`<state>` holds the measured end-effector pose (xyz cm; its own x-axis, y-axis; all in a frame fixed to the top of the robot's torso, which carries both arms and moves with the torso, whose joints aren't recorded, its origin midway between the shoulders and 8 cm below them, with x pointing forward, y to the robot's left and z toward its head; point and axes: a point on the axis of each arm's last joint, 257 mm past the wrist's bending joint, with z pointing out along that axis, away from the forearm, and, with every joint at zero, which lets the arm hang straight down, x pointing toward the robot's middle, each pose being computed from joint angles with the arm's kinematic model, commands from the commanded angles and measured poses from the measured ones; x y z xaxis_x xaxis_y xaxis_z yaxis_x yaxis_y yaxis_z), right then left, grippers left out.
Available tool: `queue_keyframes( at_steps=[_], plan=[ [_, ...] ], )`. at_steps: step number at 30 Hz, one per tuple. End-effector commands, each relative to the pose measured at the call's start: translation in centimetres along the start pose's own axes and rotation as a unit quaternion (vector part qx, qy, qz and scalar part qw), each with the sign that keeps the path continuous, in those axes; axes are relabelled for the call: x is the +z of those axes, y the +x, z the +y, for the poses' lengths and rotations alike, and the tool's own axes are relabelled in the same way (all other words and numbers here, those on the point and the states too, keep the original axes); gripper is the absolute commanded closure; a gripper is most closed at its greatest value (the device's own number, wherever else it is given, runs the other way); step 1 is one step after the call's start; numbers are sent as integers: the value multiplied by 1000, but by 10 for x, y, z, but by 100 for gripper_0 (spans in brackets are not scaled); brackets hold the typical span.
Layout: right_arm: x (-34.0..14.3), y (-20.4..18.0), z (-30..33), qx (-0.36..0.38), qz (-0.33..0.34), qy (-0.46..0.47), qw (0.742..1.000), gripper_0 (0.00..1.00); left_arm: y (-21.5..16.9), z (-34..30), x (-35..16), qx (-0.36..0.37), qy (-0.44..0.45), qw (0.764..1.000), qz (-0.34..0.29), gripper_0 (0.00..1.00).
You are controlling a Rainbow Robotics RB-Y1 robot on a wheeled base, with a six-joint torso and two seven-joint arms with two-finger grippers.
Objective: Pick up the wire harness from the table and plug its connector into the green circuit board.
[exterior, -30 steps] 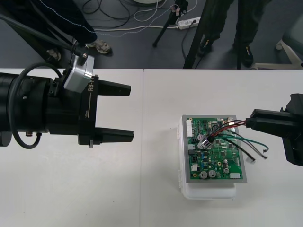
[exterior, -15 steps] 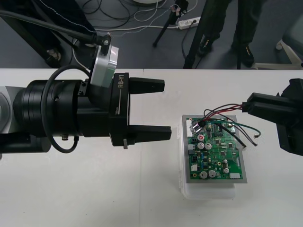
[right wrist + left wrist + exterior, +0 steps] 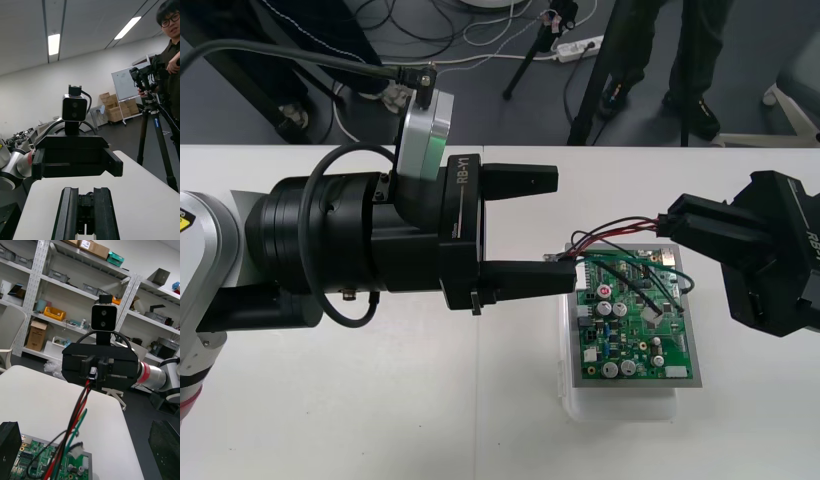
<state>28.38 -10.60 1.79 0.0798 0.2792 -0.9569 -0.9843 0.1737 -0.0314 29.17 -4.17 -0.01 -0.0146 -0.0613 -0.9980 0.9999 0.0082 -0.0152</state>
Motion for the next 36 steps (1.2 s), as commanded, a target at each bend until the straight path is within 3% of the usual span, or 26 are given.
queue_keyframes(
  at_steps=[1,36],
  plan=[
    [15,-3,11,-7,-21,-24,999,100,-22,1,17,35,3,998,-43,0],
    [26,0,19,-18,-40,-36,998,100,-13,-29,37,62,70,994,-63,0]
  ],
)
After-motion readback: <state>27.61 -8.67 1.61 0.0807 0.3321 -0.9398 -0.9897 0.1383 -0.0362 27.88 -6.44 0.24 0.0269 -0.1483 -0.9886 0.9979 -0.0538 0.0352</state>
